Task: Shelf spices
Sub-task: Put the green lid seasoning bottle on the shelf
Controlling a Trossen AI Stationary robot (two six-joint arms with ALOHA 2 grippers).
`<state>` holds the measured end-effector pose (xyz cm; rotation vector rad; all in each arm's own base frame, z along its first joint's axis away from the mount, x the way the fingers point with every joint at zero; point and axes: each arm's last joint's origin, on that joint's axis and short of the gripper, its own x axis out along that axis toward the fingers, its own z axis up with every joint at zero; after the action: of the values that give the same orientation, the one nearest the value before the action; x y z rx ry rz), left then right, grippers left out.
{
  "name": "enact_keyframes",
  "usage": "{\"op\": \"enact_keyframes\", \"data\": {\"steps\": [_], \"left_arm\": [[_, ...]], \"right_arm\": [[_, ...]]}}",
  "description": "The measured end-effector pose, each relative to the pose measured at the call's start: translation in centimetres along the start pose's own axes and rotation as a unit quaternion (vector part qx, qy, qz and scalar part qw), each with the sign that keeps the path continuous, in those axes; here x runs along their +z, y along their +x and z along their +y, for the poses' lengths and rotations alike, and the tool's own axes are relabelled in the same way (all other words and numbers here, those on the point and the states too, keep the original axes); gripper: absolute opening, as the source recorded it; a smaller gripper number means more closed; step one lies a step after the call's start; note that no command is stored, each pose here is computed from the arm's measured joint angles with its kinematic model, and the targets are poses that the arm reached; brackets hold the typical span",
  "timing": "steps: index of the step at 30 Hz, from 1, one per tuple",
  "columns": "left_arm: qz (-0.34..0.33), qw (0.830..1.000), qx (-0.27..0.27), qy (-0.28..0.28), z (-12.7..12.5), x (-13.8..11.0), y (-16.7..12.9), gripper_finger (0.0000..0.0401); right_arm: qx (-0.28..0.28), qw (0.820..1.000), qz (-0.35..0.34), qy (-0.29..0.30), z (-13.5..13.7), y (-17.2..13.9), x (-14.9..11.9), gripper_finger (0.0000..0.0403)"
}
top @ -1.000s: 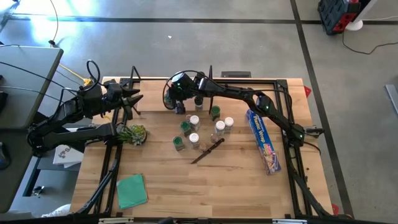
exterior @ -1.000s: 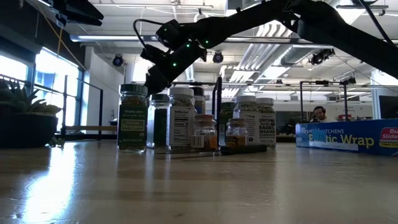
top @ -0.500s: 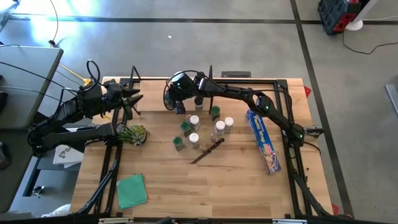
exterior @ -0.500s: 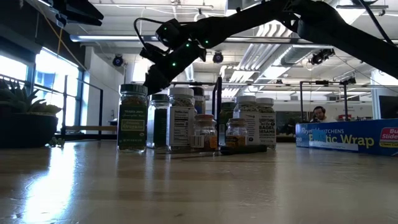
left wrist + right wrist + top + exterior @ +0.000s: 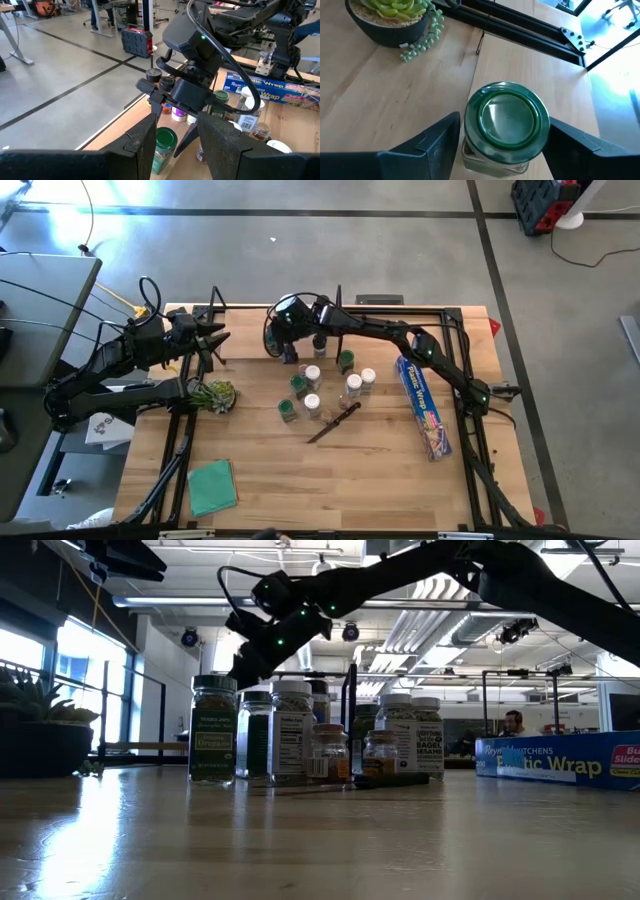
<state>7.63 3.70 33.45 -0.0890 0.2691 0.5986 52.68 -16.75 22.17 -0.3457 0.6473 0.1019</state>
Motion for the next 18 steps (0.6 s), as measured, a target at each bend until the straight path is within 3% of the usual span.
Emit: {"op": "enact_keyframes", "data": {"steps": [10, 18], "left_arm": [[0.000, 1.000, 0.000, -0.003, 0.0, 0.0, 0.0, 0.0140], [0.000, 1.000, 0.000, -0.004, 0.0, 0.0, 0.0, 0.0140]], "right_arm": [[0.021, 0.999, -0.018, 0.034, -1.1, -0.4, -0.6, 0.0249], [0.009, 0.999, -0.019, 0.032, -1.2, -0.3, -0.5, 0.0287]]}}
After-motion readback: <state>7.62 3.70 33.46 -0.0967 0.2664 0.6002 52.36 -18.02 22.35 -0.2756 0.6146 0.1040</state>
